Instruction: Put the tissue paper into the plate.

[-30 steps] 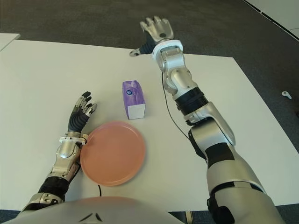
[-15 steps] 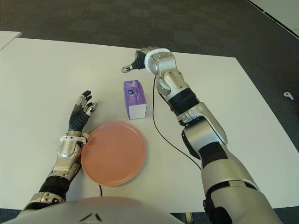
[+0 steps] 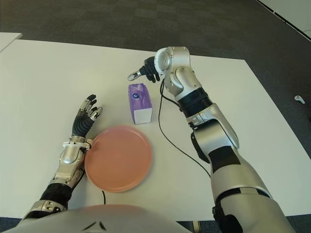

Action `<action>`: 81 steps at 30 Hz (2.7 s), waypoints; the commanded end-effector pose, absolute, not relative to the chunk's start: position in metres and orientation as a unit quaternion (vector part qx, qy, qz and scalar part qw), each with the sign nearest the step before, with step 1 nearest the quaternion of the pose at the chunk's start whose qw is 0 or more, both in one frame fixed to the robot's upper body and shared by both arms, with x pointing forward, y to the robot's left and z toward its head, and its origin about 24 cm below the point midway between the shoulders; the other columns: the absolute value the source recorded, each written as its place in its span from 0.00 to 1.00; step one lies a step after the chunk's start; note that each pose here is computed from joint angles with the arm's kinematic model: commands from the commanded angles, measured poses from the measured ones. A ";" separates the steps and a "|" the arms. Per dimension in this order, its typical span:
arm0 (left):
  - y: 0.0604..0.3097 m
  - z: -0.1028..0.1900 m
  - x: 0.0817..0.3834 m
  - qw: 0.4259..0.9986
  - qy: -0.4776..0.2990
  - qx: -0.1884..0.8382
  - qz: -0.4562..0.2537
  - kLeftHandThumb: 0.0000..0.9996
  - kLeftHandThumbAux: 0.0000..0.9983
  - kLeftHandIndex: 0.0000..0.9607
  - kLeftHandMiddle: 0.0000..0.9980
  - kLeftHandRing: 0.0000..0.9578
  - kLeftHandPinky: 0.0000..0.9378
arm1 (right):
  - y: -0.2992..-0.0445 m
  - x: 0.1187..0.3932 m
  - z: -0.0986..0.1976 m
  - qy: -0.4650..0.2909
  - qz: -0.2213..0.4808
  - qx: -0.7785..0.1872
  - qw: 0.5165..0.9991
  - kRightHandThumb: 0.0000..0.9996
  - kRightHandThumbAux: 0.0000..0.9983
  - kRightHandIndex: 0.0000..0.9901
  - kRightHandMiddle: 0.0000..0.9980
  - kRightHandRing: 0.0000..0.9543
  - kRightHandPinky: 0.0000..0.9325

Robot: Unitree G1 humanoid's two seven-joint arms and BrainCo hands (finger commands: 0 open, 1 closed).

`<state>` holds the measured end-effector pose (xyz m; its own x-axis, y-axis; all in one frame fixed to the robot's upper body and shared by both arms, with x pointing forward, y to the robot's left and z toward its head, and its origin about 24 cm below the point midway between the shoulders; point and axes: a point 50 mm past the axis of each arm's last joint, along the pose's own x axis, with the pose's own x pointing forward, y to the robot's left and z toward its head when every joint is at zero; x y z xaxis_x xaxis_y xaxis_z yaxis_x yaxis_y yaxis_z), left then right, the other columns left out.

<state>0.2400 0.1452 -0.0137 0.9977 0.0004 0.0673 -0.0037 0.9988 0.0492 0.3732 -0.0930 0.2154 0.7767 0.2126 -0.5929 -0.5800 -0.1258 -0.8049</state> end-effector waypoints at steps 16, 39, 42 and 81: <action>0.134 -0.033 0.227 0.999 0.026 0.027 -0.023 0.00 0.57 0.00 0.00 0.00 0.00 | -0.086 0.364 0.233 0.209 0.397 -0.656 0.606 0.06 0.23 0.01 0.01 0.01 0.01; 0.137 -0.030 0.226 0.999 0.022 0.013 -0.032 0.00 0.55 0.00 0.00 0.00 0.00 | -0.084 0.358 0.242 0.230 0.389 -0.658 0.602 0.11 0.35 0.00 0.00 0.00 0.00; 0.137 -0.030 0.225 0.999 0.021 0.011 -0.031 0.00 0.55 0.00 0.00 0.00 0.00 | -0.080 0.356 0.233 0.241 0.392 -0.654 0.600 0.12 0.36 0.00 0.00 0.00 0.00; 0.143 -0.037 0.214 0.999 0.043 0.010 -0.023 0.00 0.50 0.00 0.00 0.00 0.00 | -0.125 0.366 0.183 0.291 0.360 -0.650 0.602 0.12 0.33 0.00 0.00 0.00 0.00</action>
<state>0.2312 0.1392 -0.0135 0.9976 -0.0505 0.0481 0.0498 0.9986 0.0153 0.3663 -0.1242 0.1964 0.5860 0.0655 -0.8077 -0.8010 -0.1043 -0.5895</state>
